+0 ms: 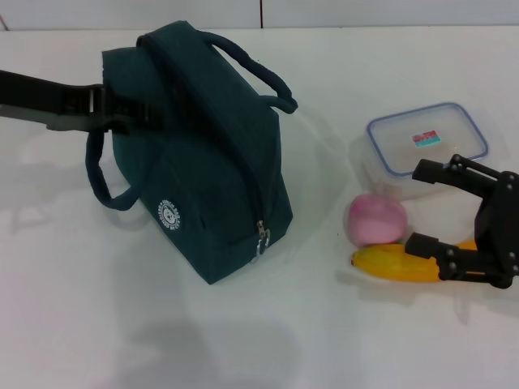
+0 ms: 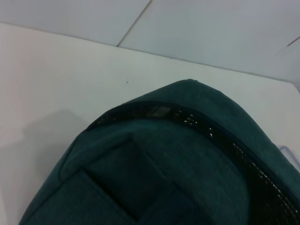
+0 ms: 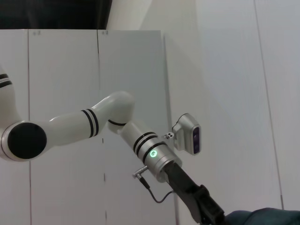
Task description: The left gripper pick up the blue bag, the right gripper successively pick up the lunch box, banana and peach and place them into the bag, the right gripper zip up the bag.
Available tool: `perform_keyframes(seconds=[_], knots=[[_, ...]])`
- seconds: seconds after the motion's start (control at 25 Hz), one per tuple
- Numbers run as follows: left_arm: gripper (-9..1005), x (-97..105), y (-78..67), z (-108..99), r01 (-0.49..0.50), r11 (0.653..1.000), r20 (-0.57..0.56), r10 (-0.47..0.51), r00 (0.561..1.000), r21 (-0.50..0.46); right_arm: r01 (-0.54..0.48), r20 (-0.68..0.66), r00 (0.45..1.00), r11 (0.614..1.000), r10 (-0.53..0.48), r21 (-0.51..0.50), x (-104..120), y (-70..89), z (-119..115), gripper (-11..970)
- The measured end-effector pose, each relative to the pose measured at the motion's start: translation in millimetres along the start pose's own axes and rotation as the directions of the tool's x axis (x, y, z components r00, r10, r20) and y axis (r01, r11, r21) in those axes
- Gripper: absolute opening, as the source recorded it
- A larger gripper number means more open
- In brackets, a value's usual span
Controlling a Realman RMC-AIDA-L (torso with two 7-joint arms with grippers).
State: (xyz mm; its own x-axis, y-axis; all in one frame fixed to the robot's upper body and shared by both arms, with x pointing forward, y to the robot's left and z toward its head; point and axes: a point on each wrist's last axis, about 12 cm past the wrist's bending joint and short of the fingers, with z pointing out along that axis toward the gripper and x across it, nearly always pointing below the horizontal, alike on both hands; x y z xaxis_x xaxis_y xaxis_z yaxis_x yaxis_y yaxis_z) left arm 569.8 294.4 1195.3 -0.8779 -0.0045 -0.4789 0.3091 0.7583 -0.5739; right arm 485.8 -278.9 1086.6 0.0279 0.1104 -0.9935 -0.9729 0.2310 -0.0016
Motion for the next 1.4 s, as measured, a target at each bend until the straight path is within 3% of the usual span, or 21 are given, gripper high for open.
perform_keyframes(seconds=[0.08, 0.28, 0.4, 0.56, 0.6, 0.72, 1.04, 1.28, 1.4], knots=[[784, 0.4, 0.1, -0.2, -0.002, 1.0, -0.004, 0.002, 1.0, 0.002, 0.001, 0.004, 1.0, 1.0, -0.001, 0.011, -0.1, 0.0, -1.6, 852], [543, 1.6, -0.7, 0.9, 0.008, 1.0, -0.014, -0.008, 1.0, 0.012, -0.004, 0.012, 1.0, 0.999, 0.004, 0.036, -0.2, -0.5, -4.5, 852], [307, 3.6, -1.5, 2.8, 0.016, 0.999, -0.035, -0.015, 0.999, 0.031, -0.02, 0.007, 1.0, 0.997, 0.019, 0.07, 0.8, -3.3, -6.4, 852], [215, 6.1, 0.8, 4.6, 0.035, 0.998, -0.049, -0.033, 0.998, 0.043, -0.049, 0.015, 0.999, 0.987, 0.047, 0.153, 1.1, -9.2, -13.4, 852], [192, 6.7, 1.6, 5.0, 0.04, 0.998, -0.052, -0.038, 0.998, 0.045, -0.072, 0.03, 0.997, 0.973, 0.067, 0.22, 2.1, -12.1, -19.1, 852], [122, 8.1, 2.7, 5.6, 0.055, 0.997, -0.062, -0.051, 0.997, 0.061, -0.113, 0.045, 0.994, 0.952, 0.104, 0.285, 3.3, -16.1, -24.7, 852], [36, 9.2, 5.1, 1.0, 0.083, 0.989, -0.089, -0.073, 0.993, 0.12, -0.268, 0.111, 0.963, 0.814, 0.247, 0.516, 12.2, -38.4, -40.2, 852], [36, 8.8, 6.9, -1.8, 0.09, 0.989, -0.081, -0.081, 0.993, 0.119, -0.455, 0.262, 0.884, 0.592, 0.386, 0.665, 27.0, -54.9, -54.9, 851], [36, 9.0, 3.7, -2.2, 0.086, 0.988, -0.082, -0.075, 0.994, 0.13, -0.503, 0.302, 0.854, 0.52, 0.425, 0.691, 31.2, -58.9, -59.7, 851]])
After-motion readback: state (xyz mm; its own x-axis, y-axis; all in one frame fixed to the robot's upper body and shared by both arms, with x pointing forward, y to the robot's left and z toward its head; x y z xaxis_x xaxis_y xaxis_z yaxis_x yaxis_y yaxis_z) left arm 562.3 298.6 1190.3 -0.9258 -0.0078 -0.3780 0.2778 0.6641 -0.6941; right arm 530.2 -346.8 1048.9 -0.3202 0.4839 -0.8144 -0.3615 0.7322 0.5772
